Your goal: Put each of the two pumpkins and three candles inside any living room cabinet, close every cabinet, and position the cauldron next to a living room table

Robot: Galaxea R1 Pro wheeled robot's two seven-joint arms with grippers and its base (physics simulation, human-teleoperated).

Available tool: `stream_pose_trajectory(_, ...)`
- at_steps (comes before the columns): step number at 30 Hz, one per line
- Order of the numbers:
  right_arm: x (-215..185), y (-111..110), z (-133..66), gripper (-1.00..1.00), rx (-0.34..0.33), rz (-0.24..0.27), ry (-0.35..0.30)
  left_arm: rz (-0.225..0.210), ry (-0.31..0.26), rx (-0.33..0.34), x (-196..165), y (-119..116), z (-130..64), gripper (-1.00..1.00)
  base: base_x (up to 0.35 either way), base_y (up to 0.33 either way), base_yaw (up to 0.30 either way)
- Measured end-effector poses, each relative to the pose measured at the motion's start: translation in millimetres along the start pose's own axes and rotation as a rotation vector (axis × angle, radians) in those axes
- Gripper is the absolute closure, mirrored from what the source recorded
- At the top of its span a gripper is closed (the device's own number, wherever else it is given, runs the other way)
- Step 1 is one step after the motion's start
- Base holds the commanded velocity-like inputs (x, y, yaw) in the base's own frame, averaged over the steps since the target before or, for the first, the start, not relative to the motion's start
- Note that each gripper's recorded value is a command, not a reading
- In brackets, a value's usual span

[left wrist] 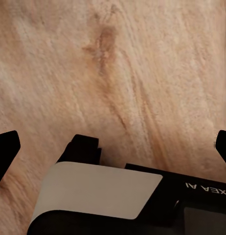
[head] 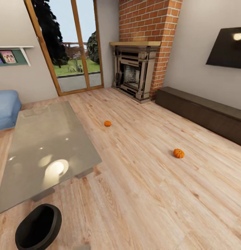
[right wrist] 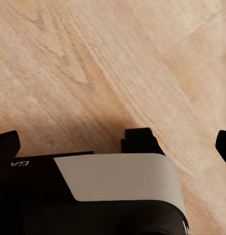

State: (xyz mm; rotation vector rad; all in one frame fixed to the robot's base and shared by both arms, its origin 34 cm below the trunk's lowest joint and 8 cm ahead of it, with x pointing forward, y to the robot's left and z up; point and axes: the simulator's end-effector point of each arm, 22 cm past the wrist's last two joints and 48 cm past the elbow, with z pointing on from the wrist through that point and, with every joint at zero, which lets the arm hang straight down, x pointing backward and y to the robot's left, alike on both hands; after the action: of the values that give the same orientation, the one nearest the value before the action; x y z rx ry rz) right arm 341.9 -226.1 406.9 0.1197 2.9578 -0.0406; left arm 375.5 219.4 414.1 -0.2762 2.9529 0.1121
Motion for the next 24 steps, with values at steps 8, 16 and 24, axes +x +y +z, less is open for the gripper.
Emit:
stream_pose_trajectory(8,-2.7,-2.7,-0.8,-1.00,0.003,0.001,-0.006,0.000,-0.007,0.004,-2.9,-1.5,-1.4,-1.00,0.000,0.000,-0.266)
stream_pose_trajectory(16,-3.3,1.4,-2.2,-1.00,-0.001,0.000,-0.009,-0.001,-0.015,0.004,-6.2,-1.6,-2.6,-1.00,0.000,0.000,-0.263)
stream_pose_trajectory(24,-7.6,-2.9,-2.9,-1.00,0.004,0.001,-0.019,-0.002,-0.023,0.005,-9.6,-1.7,-3.9,-1.00,0.000,0.000,-0.260)
